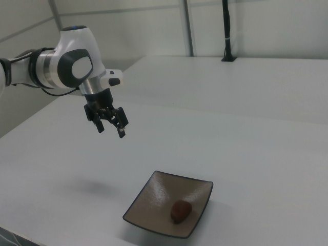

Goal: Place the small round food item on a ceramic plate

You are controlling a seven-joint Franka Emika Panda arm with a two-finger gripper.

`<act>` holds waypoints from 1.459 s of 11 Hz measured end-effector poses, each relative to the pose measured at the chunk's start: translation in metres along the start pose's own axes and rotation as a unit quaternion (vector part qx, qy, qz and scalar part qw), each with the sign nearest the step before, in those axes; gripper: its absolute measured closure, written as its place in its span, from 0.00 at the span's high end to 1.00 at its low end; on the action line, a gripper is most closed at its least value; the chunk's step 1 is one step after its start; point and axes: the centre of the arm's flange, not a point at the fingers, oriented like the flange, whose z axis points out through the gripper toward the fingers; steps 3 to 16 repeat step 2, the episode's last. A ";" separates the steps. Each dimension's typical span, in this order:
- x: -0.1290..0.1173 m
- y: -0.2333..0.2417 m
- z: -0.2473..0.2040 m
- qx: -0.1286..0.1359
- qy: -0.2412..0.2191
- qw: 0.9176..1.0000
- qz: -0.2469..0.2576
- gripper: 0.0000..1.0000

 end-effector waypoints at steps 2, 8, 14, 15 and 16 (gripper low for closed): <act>0.001 0.006 -0.001 0.000 0.001 1.000 0.005 1.00; 0.001 0.006 -0.001 0.000 0.001 1.000 0.005 1.00; 0.001 0.006 -0.001 0.000 0.001 1.000 0.005 1.00; 0.001 0.006 -0.001 0.000 0.001 1.000 0.005 1.00; 0.001 0.006 -0.001 0.000 0.001 1.000 0.005 1.00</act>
